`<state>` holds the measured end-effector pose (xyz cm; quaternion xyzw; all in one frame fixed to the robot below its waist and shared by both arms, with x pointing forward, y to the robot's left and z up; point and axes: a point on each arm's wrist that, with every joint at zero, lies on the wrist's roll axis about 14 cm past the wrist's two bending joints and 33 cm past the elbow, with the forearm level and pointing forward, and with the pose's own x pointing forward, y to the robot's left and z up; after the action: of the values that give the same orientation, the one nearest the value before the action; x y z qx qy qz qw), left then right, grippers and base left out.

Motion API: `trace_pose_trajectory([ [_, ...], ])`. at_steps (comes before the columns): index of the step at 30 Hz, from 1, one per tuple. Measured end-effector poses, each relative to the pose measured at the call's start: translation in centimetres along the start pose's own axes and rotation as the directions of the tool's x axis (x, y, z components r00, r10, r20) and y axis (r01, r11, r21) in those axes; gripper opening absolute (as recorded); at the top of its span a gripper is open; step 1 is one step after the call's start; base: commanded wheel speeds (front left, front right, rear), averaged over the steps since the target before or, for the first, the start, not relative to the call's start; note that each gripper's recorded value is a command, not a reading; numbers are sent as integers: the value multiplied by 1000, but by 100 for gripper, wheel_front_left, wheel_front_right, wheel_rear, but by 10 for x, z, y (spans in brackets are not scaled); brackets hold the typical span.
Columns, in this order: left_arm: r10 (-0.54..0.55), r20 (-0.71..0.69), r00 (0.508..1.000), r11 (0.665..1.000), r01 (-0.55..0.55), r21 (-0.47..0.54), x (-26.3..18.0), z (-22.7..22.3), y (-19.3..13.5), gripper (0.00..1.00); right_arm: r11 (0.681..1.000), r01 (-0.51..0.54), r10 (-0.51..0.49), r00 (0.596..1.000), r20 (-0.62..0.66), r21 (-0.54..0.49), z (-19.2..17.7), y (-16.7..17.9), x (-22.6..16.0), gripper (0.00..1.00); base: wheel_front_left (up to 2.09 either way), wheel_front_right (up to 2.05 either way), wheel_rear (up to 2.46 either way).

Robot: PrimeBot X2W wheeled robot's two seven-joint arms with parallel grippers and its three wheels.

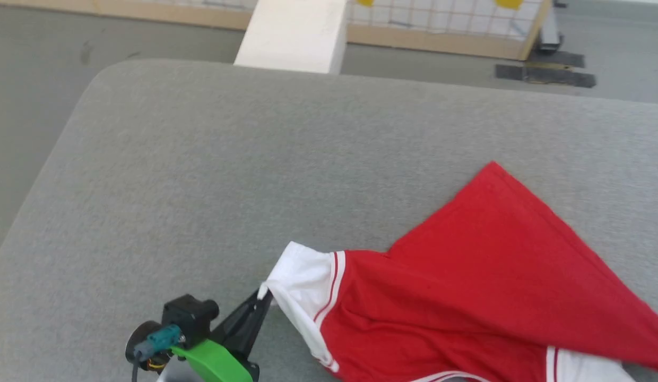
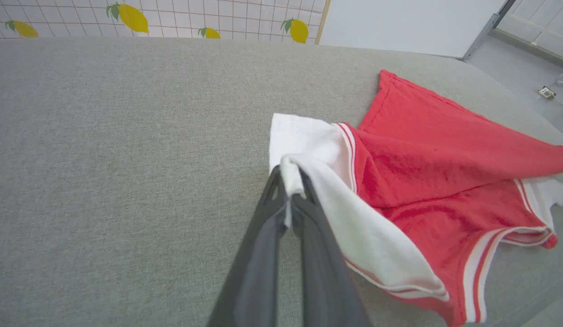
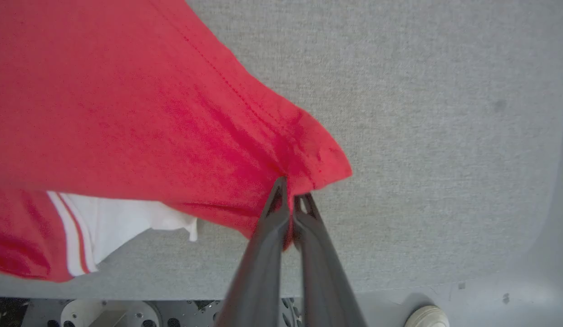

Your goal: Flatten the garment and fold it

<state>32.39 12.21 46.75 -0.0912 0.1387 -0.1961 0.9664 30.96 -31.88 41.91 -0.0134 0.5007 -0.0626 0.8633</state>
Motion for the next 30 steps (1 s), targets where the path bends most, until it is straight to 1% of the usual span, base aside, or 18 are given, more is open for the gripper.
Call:
trace_pose_trajectory([
  [2, 2, 17, 1000, 1000, -2, -6, 4, 4, -1, 0, 1000, 0, 0, 1000, -11, 30, -14, -1, -5, 0, 0, 0, 0],
  [5, -6, 33, 999, 1000, 6, -11, 8, 8, -4, 0, 999, 7, -5, 1000, -29, 47, -25, -2, -7, 0, 0, 0, 0],
  [6, -7, 34, 999, 1000, 7, -13, 9, 8, -4, 0, 999, 9, -8, 1000, -27, 45, -25, -2, -7, 26, 0, 0, 0],
  [7, -6, 32, 999, 1000, 7, -15, 9, 7, -4, 0, 999, 12, -11, 1000, -21, 35, -23, -1, -6, 100, 0, 0, 0],
  [10, -4, 31, 1000, 1000, 5, -16, 10, 7, -3, 0, 1000, -6, 7, 1000, 10, -15, -8, 7, -5, 100, 0, 0, 0],
  [12, -6, 35, 999, 1000, 7, -14, 10, 10, -4, 0, 999, -24, 28, 997, 76, -48, 16, 15, -7, 100, 0, 0, 0],
  [14, -14, 40, 999, 1000, 14, -11, 10, 13, -6, 0, 993, -49, 66, 985, 158, -105, 52, 30, -11, 100, 0, 0, 0],
  [16, -21, 45, 999, 1000, 21, -10, 11, 16, -9, 0, 983, -83, 116, 972, 205, -164, 79, 49, -12, 100, 0, 0, 0],
  [18, -29, 53, 998, 1000, 29, -4, 12, 20, -12, 0, 967, -125, 175, 959, 223, -221, 100, 71, -11, 100, 0, 0, 0],
  [21, -43, 69, 997, 999, 43, 4, 15, 27, -17, 0, 933, -180, 251, 946, 204, -313, 126, 106, -2, 100, 0, 0, 0],
  [24, -47, 75, 996, 999, 47, -1, 18, 30, -20, 0, 902, -212, 290, 943, 164, -377, 144, 133, 13, 100, 0, 0, 0],
  [27, -37, 71, 997, 999, 38, -14, 19, 30, -20, 0, 871, -227, 298, 949, 101, -435, 154, 154, 33, 100, 0, 0, 0],
  [30, -18, 64, 998, 1000, 20, -18, 20, 27, -17, 0, 848, -226, 281, 959, 45, -479, 160, 168, 55, 100, 0, 0, 0],
])
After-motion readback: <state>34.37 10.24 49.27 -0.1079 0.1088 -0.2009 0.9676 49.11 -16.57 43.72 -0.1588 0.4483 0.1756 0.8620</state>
